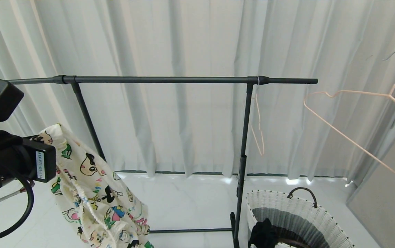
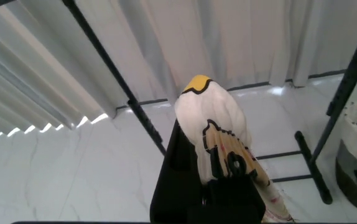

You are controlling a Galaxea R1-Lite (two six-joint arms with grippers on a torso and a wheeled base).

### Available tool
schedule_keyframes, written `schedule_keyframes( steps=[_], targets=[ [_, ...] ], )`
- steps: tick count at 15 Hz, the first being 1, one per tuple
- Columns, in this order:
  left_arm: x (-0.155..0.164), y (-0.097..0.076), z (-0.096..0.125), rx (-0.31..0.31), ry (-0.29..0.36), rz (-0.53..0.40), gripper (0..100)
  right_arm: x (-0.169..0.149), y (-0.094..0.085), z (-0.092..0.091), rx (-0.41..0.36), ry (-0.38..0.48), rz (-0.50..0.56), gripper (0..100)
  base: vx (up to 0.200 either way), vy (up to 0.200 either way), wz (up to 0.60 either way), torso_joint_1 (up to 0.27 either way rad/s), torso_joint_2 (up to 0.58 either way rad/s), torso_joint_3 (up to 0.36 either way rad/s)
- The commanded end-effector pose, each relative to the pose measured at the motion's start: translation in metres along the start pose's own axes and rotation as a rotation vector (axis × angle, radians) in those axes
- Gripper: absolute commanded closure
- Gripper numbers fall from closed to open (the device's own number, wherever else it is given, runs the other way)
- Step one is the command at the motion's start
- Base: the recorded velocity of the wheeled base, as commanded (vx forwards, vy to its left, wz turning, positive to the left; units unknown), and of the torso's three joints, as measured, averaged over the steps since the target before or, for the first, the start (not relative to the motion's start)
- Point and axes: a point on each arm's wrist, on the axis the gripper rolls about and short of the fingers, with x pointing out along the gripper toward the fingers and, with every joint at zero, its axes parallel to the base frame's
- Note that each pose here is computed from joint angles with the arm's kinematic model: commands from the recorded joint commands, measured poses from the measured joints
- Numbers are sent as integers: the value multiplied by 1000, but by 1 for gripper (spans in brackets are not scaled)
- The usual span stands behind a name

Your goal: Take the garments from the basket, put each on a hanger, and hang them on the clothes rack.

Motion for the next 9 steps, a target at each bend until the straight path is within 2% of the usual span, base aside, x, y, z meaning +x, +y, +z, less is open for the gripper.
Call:
schedule_keyframes(
  steps=[1, 6, 8, 9],
  targets=[
    [0, 0, 0, -1, -2, 1, 100, -12, 10, 2, 10, -34, 131, 100, 0, 200, 0, 2, -2, 7],
    [1, 0, -1, 3, 6, -1, 100, -19, 33, -1, -10, -20, 376, 100, 0, 200, 0, 3, 3, 0],
    [1, -1, -1, 5, 7, -3, 100, -22, 50, -7, -28, 19, 543, 100, 0, 200, 0, 2, 2, 2],
    [1, -1, -3, 7, 11, -4, 100, -23, 60, -12, -31, 47, 603, 100, 0, 0, 0, 0, 0, 0]
  ],
)
